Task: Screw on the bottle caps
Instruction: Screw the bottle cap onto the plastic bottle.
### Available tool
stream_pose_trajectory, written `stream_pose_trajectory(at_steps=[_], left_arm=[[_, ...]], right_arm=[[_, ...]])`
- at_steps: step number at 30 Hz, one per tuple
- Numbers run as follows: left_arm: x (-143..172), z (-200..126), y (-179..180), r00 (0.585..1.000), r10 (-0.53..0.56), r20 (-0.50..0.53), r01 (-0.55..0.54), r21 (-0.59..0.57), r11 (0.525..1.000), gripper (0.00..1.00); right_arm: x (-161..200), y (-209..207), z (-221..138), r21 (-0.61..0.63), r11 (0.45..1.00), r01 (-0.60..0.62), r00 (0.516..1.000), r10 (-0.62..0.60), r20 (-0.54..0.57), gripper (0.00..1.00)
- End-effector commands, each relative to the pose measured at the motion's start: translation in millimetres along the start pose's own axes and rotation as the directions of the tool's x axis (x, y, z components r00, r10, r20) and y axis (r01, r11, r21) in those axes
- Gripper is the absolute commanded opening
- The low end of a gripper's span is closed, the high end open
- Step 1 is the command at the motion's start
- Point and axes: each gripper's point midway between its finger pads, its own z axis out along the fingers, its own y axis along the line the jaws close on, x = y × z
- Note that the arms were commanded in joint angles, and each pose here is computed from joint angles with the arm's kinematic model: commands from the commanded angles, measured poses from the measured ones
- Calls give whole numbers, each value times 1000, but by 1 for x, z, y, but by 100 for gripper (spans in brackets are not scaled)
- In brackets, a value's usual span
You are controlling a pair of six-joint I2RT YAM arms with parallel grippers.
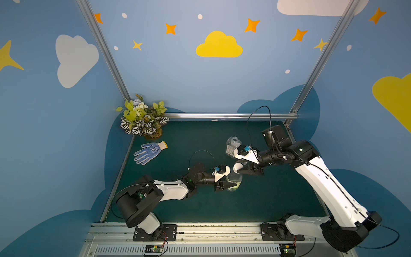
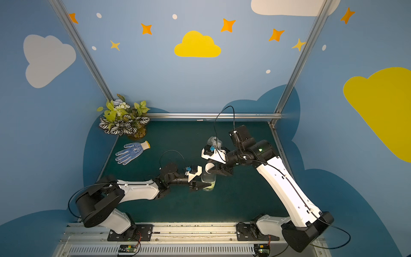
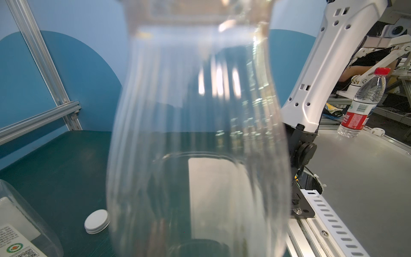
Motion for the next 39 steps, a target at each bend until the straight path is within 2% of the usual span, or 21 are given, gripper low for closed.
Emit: stream_pose_trajectory(at_steps=[1, 9, 18, 23, 31, 39], left_arm=[[-8, 1, 4, 1000, 19, 22, -19, -3, 1000, 28], [-10, 0, 18, 1000, 23, 18, -21, -94, 995, 27], [-15, -6, 34, 999, 47, 17, -42, -207, 977, 26], [-17, -9, 38, 998, 67, 16, -61, -240, 969, 26], [-15, -6, 34, 996, 93, 3, -90, -229, 969, 26], [-13, 0, 23, 992, 126, -22, -128, -199, 972, 24]], right_arm=[[6, 7, 3, -26, 999, -19, 1000, 18, -20, 44], [14, 1, 7, 32, 997, -68, 997, 70, -45, 42], [32, -25, 18, 188, 953, -238, 964, 255, -71, 45], [36, -49, 16, 324, 880, -348, 928, 371, -13, 42], [34, -62, 18, 404, 754, -517, 844, 528, 96, 37], [49, -69, 18, 527, 631, -569, 782, 614, 110, 37]])
